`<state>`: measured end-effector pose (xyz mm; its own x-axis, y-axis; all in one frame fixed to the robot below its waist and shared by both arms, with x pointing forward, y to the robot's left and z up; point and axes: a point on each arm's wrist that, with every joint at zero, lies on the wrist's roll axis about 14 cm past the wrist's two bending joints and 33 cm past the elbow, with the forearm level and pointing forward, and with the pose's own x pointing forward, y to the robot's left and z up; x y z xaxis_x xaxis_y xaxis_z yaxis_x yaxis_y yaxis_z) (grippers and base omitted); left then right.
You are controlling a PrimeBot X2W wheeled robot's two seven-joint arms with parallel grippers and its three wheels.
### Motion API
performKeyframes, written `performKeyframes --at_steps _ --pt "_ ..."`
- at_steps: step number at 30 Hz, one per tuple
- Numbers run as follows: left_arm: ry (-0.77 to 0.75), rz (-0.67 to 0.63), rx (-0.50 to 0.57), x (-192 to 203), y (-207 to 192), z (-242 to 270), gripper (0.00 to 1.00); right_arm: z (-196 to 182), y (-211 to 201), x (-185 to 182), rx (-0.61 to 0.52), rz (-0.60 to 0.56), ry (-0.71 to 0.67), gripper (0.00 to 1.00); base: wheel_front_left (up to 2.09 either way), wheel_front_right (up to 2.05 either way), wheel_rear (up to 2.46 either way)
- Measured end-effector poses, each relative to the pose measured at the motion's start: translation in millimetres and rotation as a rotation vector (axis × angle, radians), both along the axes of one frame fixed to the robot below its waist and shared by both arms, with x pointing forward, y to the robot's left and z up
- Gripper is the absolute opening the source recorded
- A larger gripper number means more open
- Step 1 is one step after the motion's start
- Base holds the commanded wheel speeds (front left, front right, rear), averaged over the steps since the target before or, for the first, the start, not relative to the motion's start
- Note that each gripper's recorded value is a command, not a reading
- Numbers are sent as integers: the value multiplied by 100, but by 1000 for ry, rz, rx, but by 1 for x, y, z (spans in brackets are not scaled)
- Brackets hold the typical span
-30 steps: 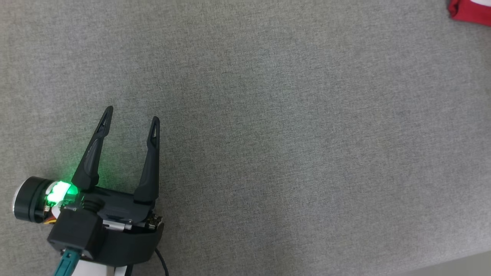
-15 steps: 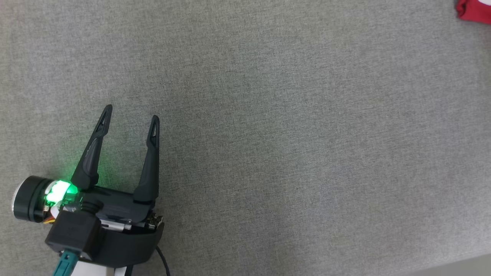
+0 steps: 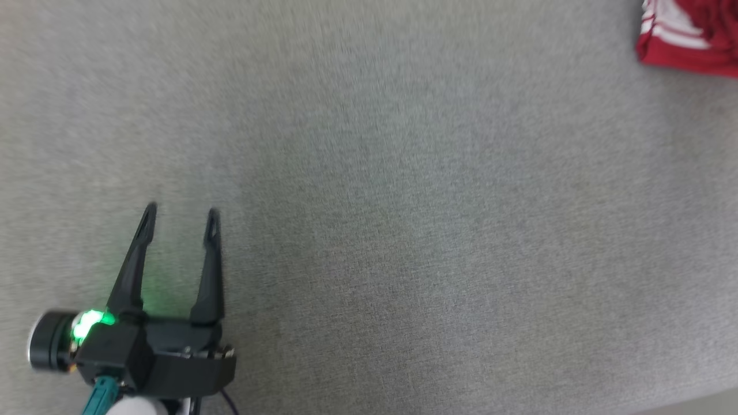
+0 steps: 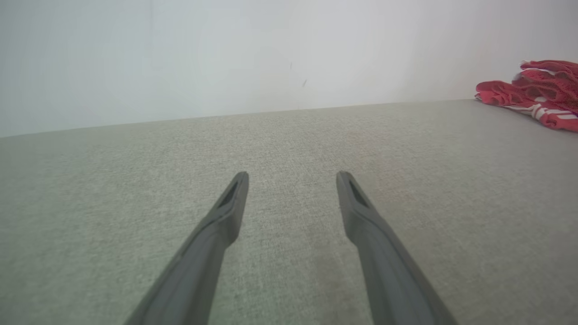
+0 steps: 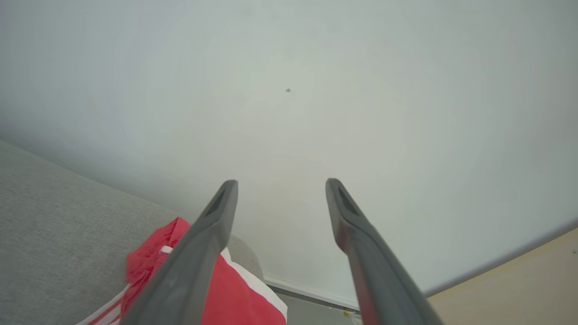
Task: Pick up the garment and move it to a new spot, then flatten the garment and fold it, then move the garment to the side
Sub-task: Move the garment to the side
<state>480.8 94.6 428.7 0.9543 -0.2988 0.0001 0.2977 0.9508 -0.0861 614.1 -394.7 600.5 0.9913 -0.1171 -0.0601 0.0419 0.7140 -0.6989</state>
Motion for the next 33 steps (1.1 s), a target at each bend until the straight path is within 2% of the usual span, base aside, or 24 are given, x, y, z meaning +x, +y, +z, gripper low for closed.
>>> performKeyframes --at_steps 8,13,19,27,33 --pt "39 120 37 -35 40 10 100 29 63 -35 209 161 -195 100 0 0 0" --pt "30 189 49 -57 62 23 100 19 95 -74 344 214 -256 100 0 0 0" --pt "-9 241 58 -85 74 44 100 11 117 -118 484 223 -319 100 0 0 0" --pt "-29 332 70 -110 100 56 100 -11 161 -150 601 269 -313 100 0 0 0" --pt "-27 359 64 -125 108 57 100 -46 182 -178 710 236 -252 100 0 0 0"
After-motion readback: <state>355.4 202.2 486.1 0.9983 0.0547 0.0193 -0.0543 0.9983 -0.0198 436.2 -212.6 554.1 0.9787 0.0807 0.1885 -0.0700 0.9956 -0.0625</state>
